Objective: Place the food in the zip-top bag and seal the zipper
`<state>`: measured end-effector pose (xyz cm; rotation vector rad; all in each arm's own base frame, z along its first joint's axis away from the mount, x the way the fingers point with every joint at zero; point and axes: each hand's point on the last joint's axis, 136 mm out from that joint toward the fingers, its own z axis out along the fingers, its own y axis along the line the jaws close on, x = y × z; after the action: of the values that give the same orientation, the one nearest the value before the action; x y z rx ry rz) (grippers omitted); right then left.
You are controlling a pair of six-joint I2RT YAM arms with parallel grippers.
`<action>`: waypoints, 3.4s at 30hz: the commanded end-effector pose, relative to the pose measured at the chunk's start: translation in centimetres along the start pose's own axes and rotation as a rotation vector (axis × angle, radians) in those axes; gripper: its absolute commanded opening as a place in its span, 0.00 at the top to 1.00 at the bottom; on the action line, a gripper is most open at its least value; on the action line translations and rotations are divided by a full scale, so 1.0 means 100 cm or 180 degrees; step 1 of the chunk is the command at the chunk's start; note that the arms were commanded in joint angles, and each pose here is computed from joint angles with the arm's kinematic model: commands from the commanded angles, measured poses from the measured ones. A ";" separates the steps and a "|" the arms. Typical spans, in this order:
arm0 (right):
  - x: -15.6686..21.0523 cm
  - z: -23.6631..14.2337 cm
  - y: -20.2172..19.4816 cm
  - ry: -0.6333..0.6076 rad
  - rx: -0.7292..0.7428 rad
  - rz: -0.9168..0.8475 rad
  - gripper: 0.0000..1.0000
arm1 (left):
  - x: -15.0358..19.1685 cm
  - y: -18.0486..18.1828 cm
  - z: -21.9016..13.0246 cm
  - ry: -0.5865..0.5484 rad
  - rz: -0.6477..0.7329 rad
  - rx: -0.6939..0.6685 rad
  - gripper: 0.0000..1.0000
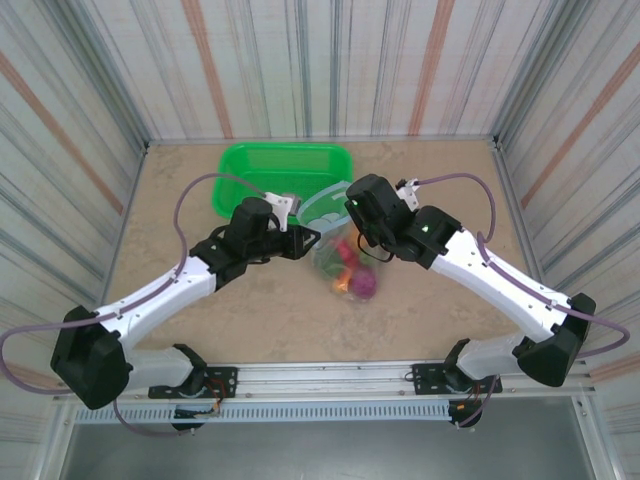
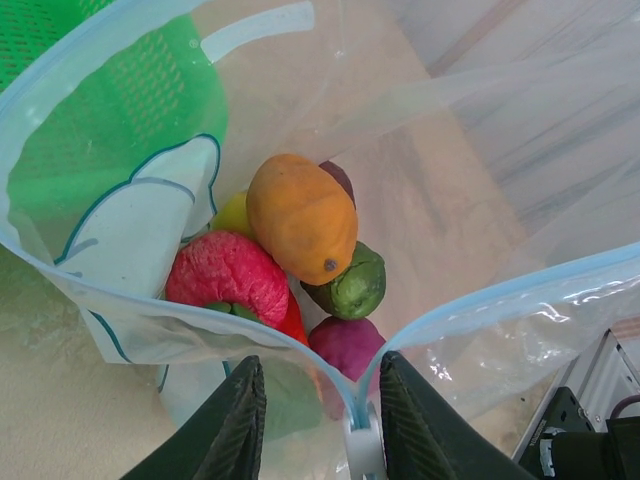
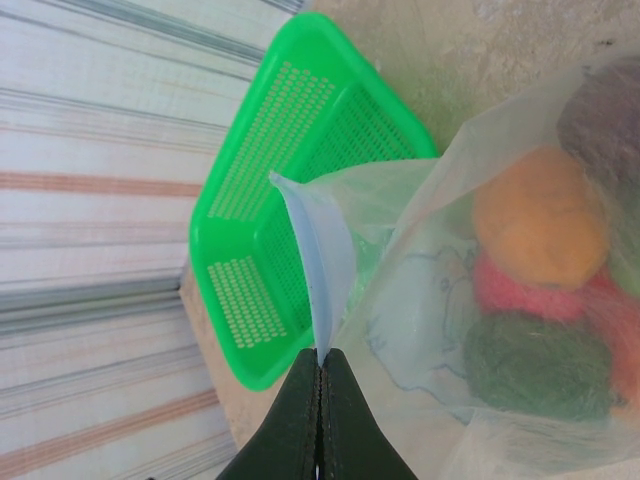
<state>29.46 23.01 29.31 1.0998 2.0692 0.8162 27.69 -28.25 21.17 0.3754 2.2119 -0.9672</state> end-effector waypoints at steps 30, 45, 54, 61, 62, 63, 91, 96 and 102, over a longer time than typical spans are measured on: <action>0.003 -0.068 0.037 0.0152 -0.2054 -0.4022 0.45 | -0.025 -0.082 -0.067 0.0822 0.2098 0.0670 0.85; 0.088 -0.070 -0.019 0.1442 -0.3260 -0.5844 0.53 | -0.005 -0.064 -0.061 0.0827 0.2297 0.0423 0.74; 0.100 -0.031 -0.021 0.1646 -0.3197 -0.6302 0.51 | -0.003 -0.067 -0.057 0.0628 0.1777 0.0799 0.75; 0.105 0.000 -0.016 0.1284 -0.2999 -0.6934 0.54 | -0.004 -0.070 -0.060 0.0551 0.1770 0.0843 0.78; 0.105 0.003 -0.018 0.1245 -0.2947 -0.7024 0.56 | -0.007 -0.069 -0.064 0.0498 0.1779 0.0796 0.79; 0.105 0.004 -0.020 0.1227 -0.2922 -0.7089 0.57 | -0.010 -0.069 -0.067 0.0445 0.1781 0.0771 0.79; 0.087 0.020 0.019 0.0373 -0.2835 -0.6973 0.99 | -0.014 0.027 -0.107 -0.1054 0.1171 -0.0472 0.34; 0.083 0.010 0.020 0.0296 -0.2898 -0.6841 1.00 | -0.020 0.045 -0.100 -0.1121 0.0884 -0.0389 0.37; 0.077 0.011 0.014 0.0286 -0.2892 -0.6760 1.00 | -0.025 0.043 -0.084 -0.1108 0.0918 -0.0094 0.38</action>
<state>28.01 30.82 27.52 -1.5275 1.3615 0.3196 27.82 -17.65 23.01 0.3992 1.8871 -0.6847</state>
